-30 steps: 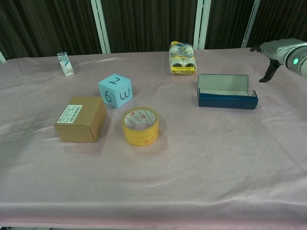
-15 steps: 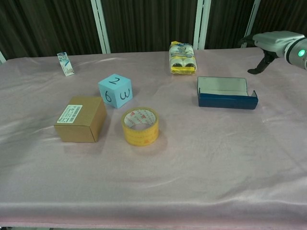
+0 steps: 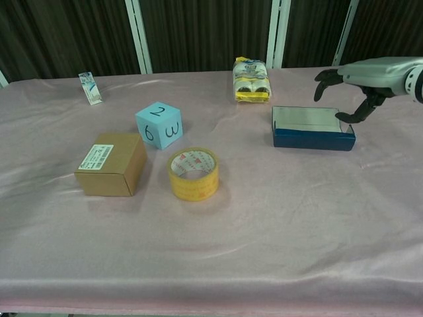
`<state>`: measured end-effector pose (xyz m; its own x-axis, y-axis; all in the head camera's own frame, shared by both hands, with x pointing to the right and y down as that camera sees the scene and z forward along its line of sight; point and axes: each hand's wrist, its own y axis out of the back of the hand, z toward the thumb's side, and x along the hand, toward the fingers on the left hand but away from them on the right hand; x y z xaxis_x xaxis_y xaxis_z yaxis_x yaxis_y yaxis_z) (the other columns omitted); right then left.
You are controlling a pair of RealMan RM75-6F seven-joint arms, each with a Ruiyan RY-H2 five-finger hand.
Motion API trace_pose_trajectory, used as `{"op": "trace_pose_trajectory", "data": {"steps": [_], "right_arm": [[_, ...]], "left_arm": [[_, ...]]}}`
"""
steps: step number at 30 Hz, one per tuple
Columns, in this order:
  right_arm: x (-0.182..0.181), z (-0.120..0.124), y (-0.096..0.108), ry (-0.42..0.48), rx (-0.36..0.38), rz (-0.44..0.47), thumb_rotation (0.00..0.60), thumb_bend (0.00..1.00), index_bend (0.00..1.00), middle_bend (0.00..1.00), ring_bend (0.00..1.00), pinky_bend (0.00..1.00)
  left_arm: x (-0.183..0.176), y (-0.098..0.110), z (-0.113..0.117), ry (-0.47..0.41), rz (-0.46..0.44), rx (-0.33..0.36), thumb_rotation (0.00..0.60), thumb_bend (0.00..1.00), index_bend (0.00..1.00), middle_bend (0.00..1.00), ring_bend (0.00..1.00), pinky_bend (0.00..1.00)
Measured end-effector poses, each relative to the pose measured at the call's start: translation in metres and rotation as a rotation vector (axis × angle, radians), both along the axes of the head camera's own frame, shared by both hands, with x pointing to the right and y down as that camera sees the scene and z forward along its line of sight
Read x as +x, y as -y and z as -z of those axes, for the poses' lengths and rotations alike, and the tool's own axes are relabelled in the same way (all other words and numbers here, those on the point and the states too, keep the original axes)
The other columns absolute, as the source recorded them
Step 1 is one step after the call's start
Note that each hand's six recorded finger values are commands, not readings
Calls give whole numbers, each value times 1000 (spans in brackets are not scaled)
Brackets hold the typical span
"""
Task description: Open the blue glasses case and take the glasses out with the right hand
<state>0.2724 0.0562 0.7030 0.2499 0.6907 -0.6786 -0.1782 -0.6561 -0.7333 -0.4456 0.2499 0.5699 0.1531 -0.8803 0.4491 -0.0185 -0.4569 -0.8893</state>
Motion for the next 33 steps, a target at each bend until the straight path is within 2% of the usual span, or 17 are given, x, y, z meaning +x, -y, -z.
{"op": "trace_pose_trajectory", "data": {"steps": [11,33], "right_arm": [[-32,-38,-5,-15,-51,-13,600,591,399,122,0,0],[-58,-44,-18,-20,-63,44,600,604,403,122,0,0]], "left_arm": [[-1,0,1,-1,3,3,600,422,0,0,0,40],[-4,1,6,-12,13,15,600,421,0,0,0,40]]}}
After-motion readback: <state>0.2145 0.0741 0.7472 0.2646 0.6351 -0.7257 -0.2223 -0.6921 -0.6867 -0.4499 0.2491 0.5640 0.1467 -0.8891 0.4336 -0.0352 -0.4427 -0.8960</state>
